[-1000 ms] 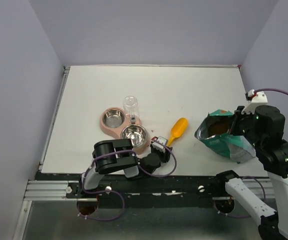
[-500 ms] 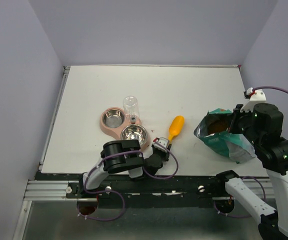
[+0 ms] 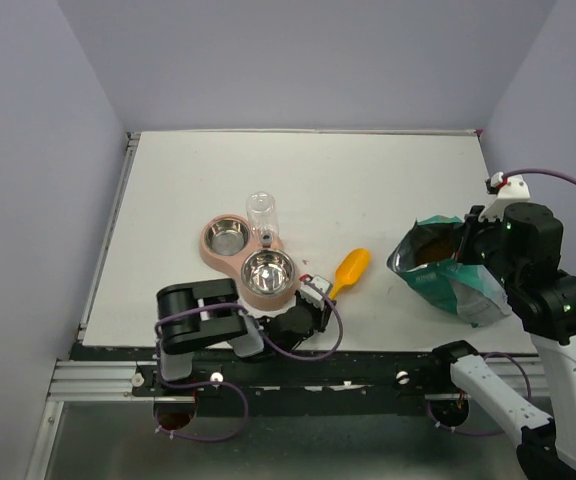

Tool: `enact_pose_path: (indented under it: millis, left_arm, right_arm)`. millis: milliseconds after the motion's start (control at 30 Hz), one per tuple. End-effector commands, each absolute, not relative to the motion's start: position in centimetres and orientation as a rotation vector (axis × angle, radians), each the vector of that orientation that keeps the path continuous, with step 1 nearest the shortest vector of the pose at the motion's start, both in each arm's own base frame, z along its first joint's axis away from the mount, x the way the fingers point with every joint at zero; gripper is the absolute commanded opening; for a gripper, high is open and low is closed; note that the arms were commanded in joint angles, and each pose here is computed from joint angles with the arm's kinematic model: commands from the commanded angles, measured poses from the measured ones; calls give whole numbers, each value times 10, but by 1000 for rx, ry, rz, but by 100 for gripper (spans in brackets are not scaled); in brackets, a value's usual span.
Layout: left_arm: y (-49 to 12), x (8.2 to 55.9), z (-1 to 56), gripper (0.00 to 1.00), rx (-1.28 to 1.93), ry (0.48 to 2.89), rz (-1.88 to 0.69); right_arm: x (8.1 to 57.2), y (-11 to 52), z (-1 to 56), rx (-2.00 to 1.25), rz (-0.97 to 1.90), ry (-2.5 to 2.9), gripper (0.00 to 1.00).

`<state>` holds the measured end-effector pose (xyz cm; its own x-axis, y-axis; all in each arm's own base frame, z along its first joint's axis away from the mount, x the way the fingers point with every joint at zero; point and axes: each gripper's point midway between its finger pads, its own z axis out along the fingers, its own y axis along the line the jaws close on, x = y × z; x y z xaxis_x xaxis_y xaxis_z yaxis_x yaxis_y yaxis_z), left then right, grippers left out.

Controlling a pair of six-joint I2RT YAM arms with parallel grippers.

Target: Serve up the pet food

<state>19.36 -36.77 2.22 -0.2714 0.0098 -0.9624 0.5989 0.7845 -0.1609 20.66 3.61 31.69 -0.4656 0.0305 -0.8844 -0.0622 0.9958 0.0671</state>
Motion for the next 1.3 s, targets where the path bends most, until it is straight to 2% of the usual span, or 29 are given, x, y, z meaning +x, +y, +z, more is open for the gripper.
enact_pose_path:
  millis: [0, 100, 267, 567, 733, 967, 1067, 1267]
  left_arm:
    - [-361, 143, 20, 0, 534, 2002, -814]
    - [-356, 122, 30, 0, 571, 2084, -889]
    - [-327, 108, 68, 0, 662, 2171, -806]
    - [-228, 107, 202, 0, 665, 2139, -626]
    - [-186, 105, 265, 0, 878, 2087, -458]
    - [-202, 114, 340, 0, 1044, 1892, -444]
    - [-219, 121, 339, 0, 1154, 1891, -357]
    - [-236, 121, 332, 0, 1202, 1850, -409]
  right_arm:
    - [228, 34, 328, 13, 71, 2005, 0]
    - [228, 35, 322, -2, 70, 2019, 0]
    - [227, 38, 309, -65, 50, 2050, 0]
    - [239, 70, 319, -236, 154, 2048, 0]
    - [246, 97, 313, -332, 265, 2104, 0]
    - [262, 126, 311, -447, 318, 2126, 0]
    - [269, 142, 314, -496, 364, 2111, 0]
    - [256, 180, 328, -520, 526, 2089, 0]
